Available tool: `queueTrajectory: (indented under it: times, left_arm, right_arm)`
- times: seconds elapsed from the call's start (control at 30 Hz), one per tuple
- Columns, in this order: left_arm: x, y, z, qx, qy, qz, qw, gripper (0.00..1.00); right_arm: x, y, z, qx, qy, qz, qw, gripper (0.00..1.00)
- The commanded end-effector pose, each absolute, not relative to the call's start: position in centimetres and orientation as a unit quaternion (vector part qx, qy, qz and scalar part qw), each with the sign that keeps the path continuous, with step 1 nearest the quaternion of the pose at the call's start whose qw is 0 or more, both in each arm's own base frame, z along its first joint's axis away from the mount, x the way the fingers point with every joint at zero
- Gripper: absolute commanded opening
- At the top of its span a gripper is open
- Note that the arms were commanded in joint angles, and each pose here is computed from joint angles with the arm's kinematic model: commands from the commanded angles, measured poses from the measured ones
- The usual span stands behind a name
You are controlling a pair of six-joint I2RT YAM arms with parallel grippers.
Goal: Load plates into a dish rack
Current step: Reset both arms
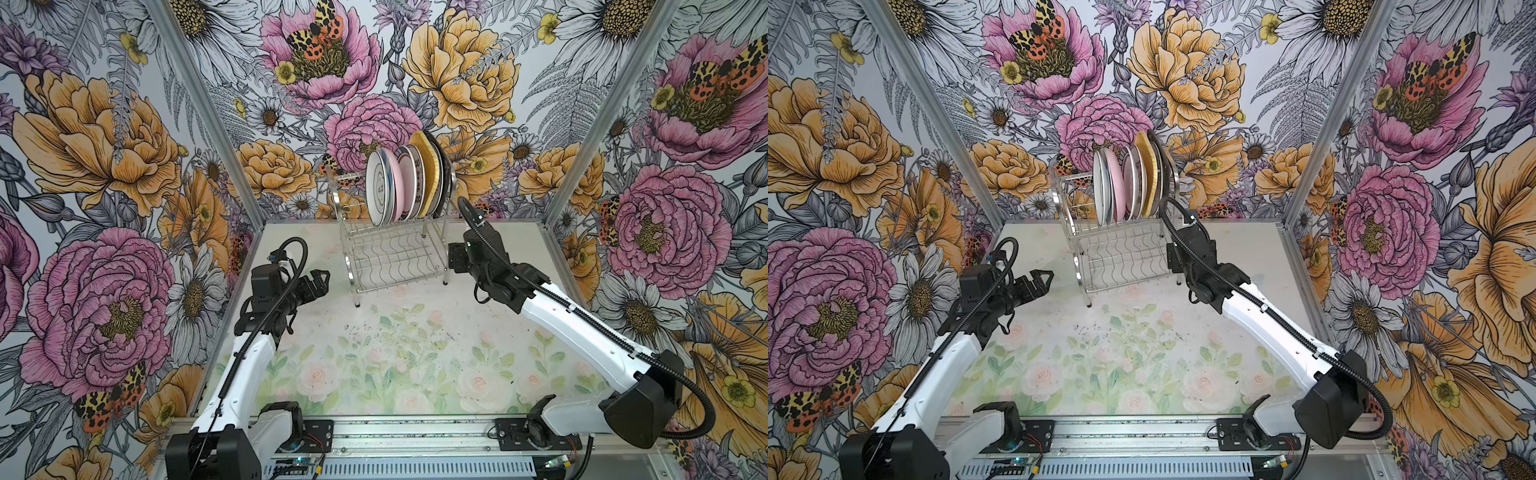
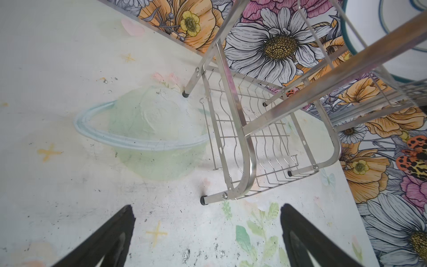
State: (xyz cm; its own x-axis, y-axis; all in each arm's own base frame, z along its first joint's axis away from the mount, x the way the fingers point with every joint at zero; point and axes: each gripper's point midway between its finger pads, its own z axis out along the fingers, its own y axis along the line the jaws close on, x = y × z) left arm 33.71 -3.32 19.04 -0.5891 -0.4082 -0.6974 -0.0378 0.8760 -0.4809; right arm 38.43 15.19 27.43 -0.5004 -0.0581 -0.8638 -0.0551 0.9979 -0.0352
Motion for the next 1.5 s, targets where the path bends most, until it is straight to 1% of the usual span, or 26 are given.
queueTrajectory:
  times: [0.0,0.27,0.43,0.57,0.73,0.97,1.47]
  left_arm:
    - [35.1,-1.8,19.9,-0.120,0.857,-0.162,0.475,0.99]
    - [36.6,0.0,19.8,-0.123,0.829,-0.123,0.531,0.99]
    - [37.6,1.3,18.9,-0.125,0.822,-0.092,0.548,0.99]
    - [38.3,2.1,18.4,-0.120,0.807,-0.076,0.573,0.99]
    - [38.9,3.1,17.1,-0.125,0.806,-0.061,0.576,0.99]
    - [38.9,4.2,16.0,-0.117,0.800,-0.028,0.588,0.99]
    - [39.5,3.8,14.0,-0.093,0.779,0.000,0.620,0.99]
  right_arm:
    - [39.1,14.1,27.7,-0.031,0.855,0.032,0.517,0.79]
    - [40.9,8.8,23.8,-0.004,0.855,0.000,0.519,0.87]
    - [41.6,4.6,21.4,0.024,0.849,-0.020,0.528,0.92]
    - [41.8,1.5,19.2,0.046,0.845,-0.039,0.531,0.94]
    - [41.4,-1.1,16.6,0.061,0.844,-0.070,0.529,0.96]
    - [40.5,-3.1,13.8,0.076,0.835,-0.098,0.536,0.97]
    - [40.4,-3.7,12.6,0.078,0.800,-0.094,0.588,0.97]
